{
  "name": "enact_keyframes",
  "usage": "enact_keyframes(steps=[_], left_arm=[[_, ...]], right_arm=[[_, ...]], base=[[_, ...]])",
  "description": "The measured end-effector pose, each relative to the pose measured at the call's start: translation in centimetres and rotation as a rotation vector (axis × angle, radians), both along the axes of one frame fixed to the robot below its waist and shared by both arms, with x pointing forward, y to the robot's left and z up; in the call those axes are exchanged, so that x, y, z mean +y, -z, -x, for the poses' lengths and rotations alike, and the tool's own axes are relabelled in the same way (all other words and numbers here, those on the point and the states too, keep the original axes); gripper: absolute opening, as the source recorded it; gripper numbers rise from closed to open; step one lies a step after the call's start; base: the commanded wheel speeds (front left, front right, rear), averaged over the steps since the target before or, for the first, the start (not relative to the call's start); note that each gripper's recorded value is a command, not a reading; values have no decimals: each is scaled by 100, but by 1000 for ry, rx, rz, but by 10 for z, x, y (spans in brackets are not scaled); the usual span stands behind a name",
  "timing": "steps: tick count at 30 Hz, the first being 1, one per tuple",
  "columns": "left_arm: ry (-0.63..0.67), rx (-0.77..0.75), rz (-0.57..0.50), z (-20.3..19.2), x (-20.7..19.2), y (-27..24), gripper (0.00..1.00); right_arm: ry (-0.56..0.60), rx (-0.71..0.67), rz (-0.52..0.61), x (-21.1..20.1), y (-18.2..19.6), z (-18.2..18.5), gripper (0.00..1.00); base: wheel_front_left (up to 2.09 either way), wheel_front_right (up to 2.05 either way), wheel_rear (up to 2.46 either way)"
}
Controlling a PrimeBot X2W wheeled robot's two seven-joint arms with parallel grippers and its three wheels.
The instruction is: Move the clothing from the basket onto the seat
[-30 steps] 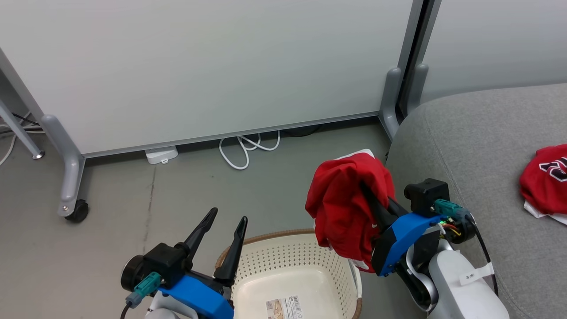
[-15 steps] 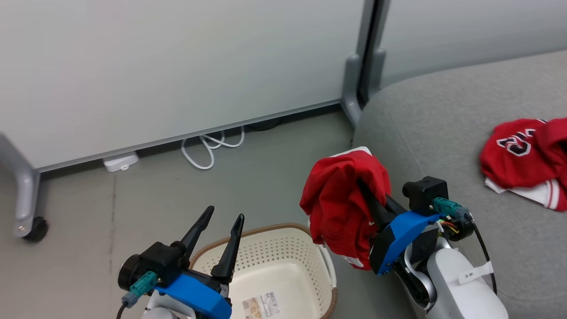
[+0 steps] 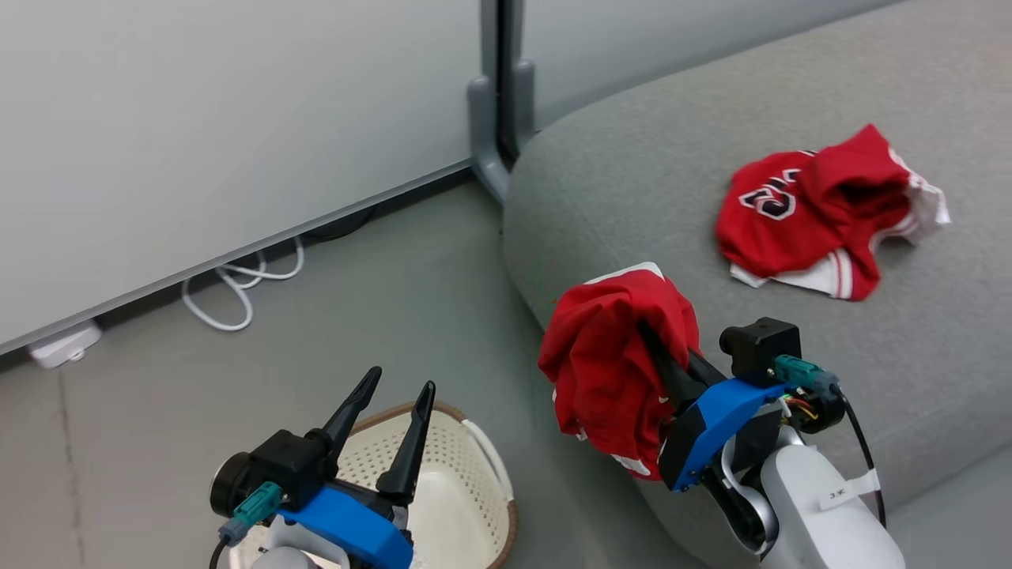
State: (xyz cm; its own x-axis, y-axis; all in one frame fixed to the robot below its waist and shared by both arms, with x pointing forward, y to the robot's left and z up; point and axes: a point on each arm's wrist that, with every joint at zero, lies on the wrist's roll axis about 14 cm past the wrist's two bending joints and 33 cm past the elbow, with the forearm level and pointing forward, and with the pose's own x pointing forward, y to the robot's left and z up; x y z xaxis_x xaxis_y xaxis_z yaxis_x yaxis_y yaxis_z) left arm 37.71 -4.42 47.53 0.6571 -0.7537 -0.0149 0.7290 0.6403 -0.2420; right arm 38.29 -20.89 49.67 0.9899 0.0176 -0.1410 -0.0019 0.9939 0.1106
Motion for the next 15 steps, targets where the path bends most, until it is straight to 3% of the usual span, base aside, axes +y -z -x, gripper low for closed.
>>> enact_keyframes(steps=[15], left_arm=[[186,10,4,13,-59,5,100]], right_arm=[[189,10,1,-59,3,44,0]], base=[[0,0,0]])
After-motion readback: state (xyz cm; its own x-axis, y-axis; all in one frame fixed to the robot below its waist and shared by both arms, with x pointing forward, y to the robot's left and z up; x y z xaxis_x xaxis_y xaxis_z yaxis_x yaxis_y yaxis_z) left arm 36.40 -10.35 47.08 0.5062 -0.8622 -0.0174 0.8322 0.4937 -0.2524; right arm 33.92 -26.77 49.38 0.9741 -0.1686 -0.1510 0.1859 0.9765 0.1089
